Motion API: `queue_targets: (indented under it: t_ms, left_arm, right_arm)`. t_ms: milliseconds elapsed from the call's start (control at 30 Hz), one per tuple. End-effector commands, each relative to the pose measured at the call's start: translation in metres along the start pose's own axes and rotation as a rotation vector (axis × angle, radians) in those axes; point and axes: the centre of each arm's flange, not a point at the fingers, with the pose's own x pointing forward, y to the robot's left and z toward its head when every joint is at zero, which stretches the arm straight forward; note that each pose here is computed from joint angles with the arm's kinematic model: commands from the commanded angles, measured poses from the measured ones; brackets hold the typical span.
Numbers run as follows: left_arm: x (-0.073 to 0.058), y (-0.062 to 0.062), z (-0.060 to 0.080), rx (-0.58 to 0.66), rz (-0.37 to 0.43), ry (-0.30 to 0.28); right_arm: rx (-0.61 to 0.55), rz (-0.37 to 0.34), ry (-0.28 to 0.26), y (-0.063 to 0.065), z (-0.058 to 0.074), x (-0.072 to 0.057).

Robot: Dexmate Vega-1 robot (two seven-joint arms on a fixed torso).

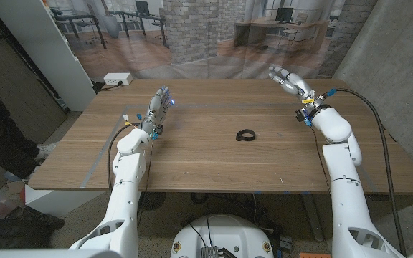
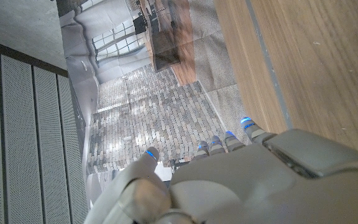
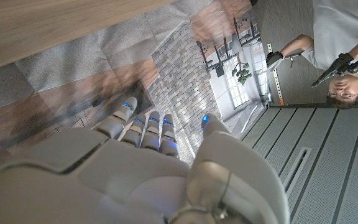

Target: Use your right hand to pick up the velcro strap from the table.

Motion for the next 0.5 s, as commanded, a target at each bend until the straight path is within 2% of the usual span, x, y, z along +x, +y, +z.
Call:
queue_targets:
  t_ms: [33,500]
  left_arm:
    - [0.0016,-0.0002,-0.0008,-0.002,0.001,0.002]
    - [0.0030,-0.0009,-0.0007,-0.002,0.001,0.002]
  right_arm:
    - [-0.111,0.030,-0.004,-0.0021,0.0079,-0.0010]
    - [-0.234,0.072,-0.002,-0.0027,0.0169,-0.0020]
